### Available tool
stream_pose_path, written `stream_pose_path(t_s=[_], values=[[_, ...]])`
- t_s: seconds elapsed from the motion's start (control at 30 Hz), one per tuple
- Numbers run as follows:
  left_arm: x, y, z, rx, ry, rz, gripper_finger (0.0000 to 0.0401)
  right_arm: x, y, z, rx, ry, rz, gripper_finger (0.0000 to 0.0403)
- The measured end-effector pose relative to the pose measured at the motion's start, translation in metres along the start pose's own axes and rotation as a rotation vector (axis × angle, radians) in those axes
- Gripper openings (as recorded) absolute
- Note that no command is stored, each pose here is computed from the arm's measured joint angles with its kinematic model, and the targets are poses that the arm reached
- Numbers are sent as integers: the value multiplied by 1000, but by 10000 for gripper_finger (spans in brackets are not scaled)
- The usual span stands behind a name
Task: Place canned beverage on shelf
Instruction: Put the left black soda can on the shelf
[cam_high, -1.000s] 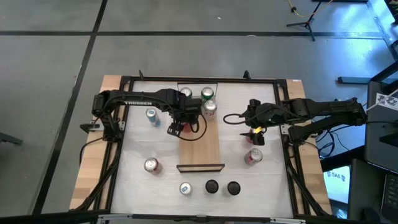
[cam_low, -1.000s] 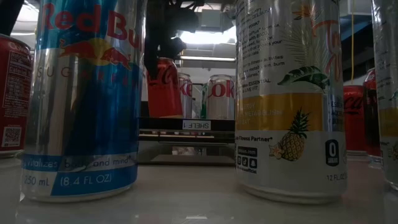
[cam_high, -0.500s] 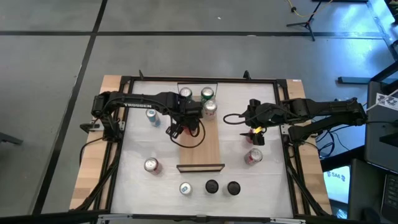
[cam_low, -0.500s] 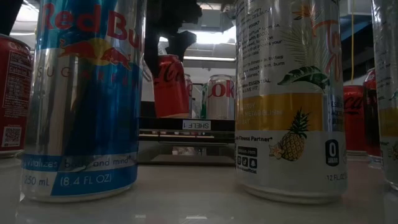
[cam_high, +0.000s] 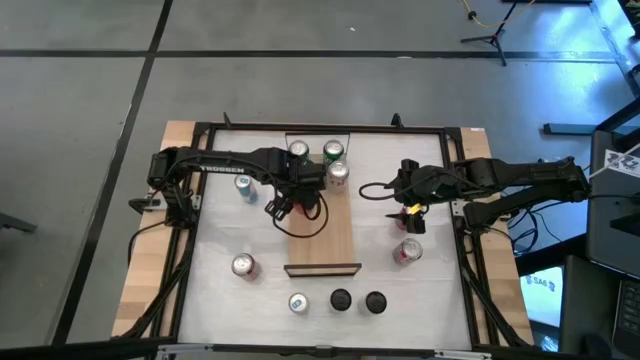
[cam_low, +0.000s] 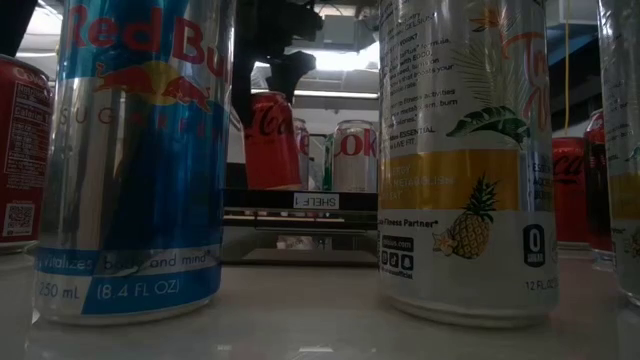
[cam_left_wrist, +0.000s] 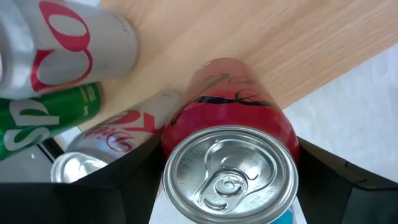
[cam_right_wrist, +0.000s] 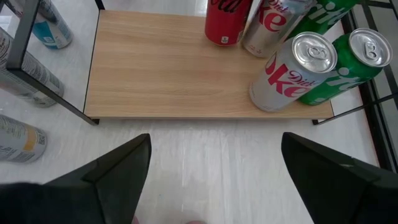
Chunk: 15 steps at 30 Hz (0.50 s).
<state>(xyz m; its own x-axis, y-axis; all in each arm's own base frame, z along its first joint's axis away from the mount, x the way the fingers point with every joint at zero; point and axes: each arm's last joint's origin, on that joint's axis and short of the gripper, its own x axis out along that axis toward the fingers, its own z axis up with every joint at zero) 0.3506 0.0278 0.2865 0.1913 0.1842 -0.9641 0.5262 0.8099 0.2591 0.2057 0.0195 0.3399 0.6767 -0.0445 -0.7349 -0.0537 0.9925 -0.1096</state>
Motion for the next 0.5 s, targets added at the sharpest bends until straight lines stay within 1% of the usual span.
stream_pose_path(t_s=[0.33, 0.5], values=[[0, -1, 0, 1, 1, -12, 283, 0, 0, 0, 0, 0, 0, 356], [5, -1, 1, 1, 12, -20, 283, 0, 0, 0, 0, 0, 0, 356]])
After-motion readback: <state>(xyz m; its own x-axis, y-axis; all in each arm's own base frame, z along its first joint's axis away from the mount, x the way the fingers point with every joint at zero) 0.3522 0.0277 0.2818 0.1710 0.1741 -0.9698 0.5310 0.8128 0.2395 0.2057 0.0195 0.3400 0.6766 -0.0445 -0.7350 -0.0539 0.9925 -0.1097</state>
